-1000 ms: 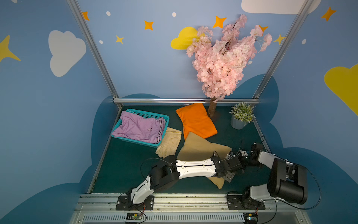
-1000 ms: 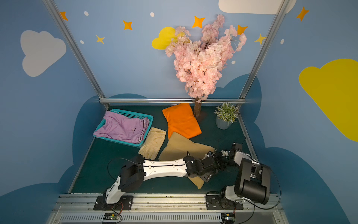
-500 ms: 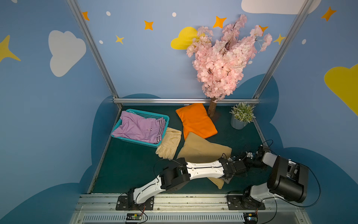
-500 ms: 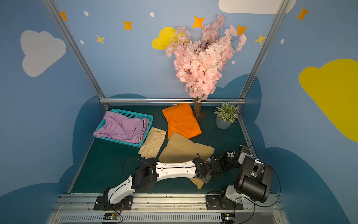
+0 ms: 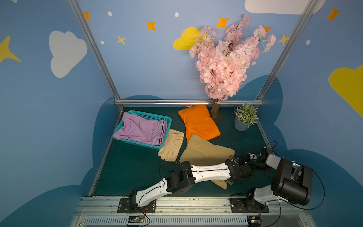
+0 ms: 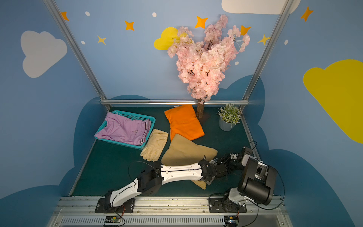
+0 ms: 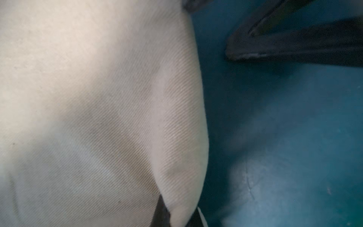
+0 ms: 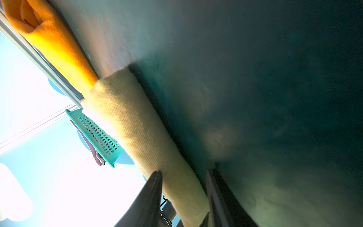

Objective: Put the folded long pants in the basket
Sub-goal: Move the basket to the center of the board.

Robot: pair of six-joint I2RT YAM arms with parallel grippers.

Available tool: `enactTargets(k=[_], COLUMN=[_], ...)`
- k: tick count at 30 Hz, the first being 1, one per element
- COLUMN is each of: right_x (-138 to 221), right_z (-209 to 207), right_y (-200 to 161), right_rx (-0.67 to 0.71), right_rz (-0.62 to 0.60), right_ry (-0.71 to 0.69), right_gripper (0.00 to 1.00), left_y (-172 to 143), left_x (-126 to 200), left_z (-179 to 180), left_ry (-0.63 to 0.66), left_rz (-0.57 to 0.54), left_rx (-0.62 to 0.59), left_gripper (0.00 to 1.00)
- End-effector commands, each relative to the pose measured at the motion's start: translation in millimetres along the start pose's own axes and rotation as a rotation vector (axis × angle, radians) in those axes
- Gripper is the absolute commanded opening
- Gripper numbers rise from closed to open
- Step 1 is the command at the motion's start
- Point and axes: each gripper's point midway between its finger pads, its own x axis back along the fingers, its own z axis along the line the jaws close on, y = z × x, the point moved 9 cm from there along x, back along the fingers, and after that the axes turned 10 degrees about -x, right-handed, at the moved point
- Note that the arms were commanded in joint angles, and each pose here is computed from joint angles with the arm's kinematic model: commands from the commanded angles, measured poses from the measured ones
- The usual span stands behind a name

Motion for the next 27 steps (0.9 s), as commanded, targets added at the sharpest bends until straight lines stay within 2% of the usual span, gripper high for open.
enactTargets(k=[1, 6, 11, 14, 15, 17, 19, 22, 24, 27], right_x=[3, 23, 56, 71, 71, 65, 61, 58, 58, 59], right_z=[5, 28, 61, 71, 69, 59, 50, 47, 46, 47], right_y=[-1, -7, -21, -29, -29, -25, -20, -16, -13, -8], right_rx=[0.025, 0.110, 0.237, 0.290, 0.280, 0.175, 0.126, 0.107, 0.086, 0.086], right_rz=[0.004, -0.028, -0.131, -0.224, -0.242, -0.263, -0.273, -0.272, -0.276, -0.274], right_ry=[0.027, 0.203, 0.349, 0.348, 0.335, 0.306, 0.303, 0.291, 0.280, 0.268], right_gripper=[0.42, 0.44, 0.49, 0.53, 0.53, 0.53, 0.53, 0.53, 0.52, 0.52], left_y=[-9, 18, 22, 31, 38, 52, 69, 98, 114, 124], left_x=[10, 81, 119, 142, 153, 179, 205, 244, 257, 279], left_z=[8, 46, 97, 128, 138, 150, 155, 155, 152, 154], left_ry=[-0.066, -0.264, -0.437, -0.584, -0.635, -0.741, -0.795, -0.890, -0.960, -1.032], left_rz=[0.084, -0.063, -0.147, -0.225, -0.263, -0.340, -0.411, -0.479, -0.499, -0.570], left_rx=[-0.047, 0.016, 0.165, 0.248, 0.275, 0.294, 0.278, 0.251, 0.239, 0.217], left_gripper=[0.03, 0.03, 0.02, 0.03, 0.03, 0.03, 0.03, 0.03, 0.03, 0.03])
